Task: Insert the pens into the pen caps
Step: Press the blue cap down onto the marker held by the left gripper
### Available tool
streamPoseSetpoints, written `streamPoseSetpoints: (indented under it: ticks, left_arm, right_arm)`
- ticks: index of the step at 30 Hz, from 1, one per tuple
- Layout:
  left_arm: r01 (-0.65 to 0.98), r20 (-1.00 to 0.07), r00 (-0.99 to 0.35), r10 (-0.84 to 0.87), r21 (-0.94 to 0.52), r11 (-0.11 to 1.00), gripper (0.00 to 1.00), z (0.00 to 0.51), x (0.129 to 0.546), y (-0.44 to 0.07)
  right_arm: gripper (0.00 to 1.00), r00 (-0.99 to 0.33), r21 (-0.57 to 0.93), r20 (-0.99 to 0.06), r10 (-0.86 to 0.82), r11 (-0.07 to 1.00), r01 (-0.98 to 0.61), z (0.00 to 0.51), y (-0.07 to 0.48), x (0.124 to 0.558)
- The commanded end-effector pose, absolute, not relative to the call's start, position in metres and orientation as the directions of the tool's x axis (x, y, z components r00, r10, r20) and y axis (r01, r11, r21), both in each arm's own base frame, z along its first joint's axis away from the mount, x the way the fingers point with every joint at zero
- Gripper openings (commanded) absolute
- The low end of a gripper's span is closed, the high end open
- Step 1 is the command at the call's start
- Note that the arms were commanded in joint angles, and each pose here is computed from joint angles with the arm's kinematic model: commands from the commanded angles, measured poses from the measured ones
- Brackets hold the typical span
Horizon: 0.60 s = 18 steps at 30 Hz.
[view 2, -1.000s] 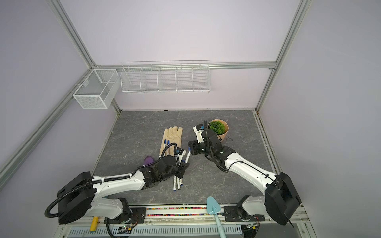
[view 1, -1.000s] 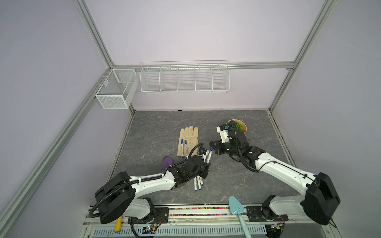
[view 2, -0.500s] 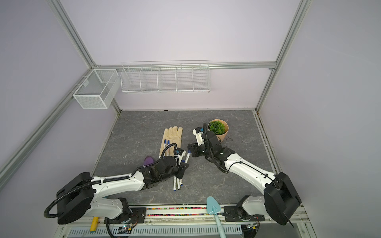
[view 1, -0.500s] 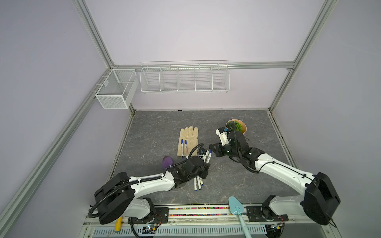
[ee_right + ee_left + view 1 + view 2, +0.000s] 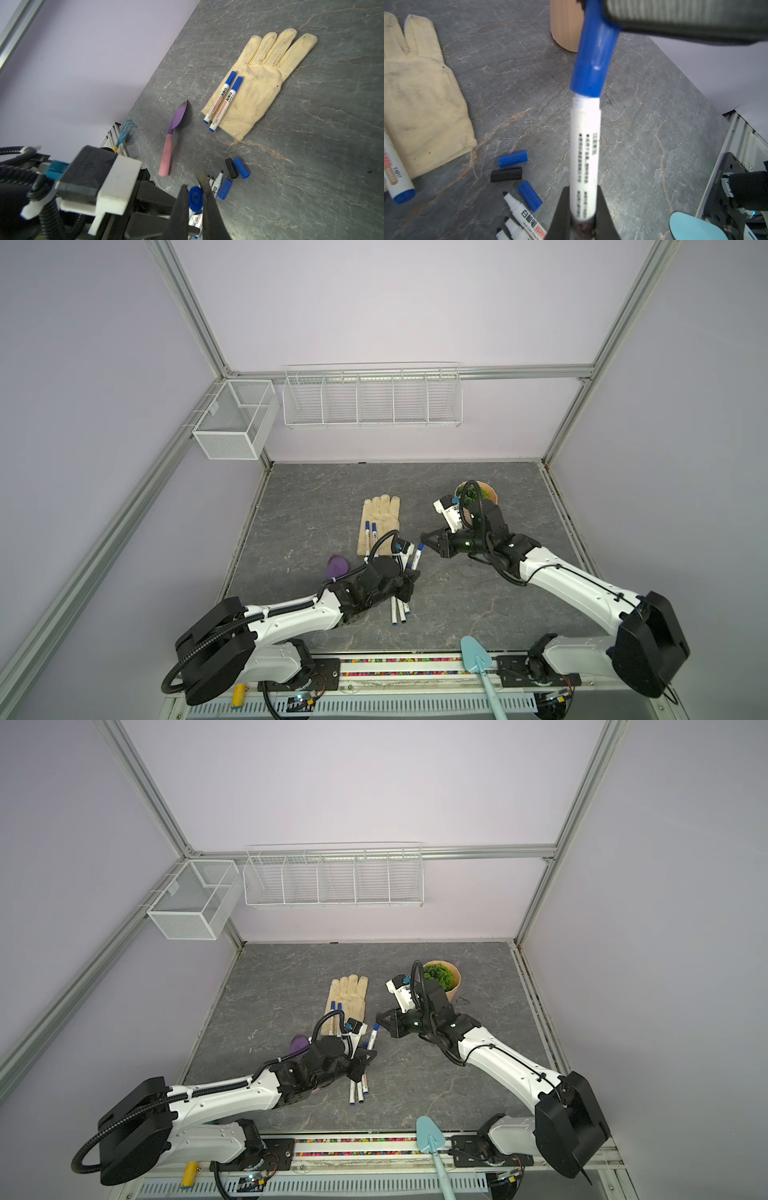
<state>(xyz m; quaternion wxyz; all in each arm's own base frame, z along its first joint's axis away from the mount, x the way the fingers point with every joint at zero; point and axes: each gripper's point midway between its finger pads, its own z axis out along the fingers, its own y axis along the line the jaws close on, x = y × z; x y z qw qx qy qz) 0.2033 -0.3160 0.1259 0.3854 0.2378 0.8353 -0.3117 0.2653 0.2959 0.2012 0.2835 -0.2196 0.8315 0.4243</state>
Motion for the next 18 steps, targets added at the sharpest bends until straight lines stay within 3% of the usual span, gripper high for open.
streamPoseSetpoints:
  ticks: [1, 6, 18]
  left_arm:
    - [0.609, -0.843, -0.538, 0.005, -0.385, 0.694, 0.00, 0.165, 0.228, -0.320]
    - [0.646, -0.847, -0.530, 0.049, -0.365, 0.670, 0.00, 0.162, 0.223, -0.325]
    - [0.646, -0.850, -0.524, 0.056, -0.353, 0.677, 0.00, 0.161, 0.224, -0.323]
  right_arm:
    - [0.07, -0.811, 0.707, -0.499, -0.305, 0.398, -0.585, 0.181, 0.307, 0.209]
    - [0.08, -0.817, 0.752, -0.442, -0.370, 0.344, -0.562, 0.176, 0.314, 0.199]
    - [0.08, -0.833, 0.788, -0.371, -0.411, 0.336, -0.517, 0.176, 0.311, 0.187]
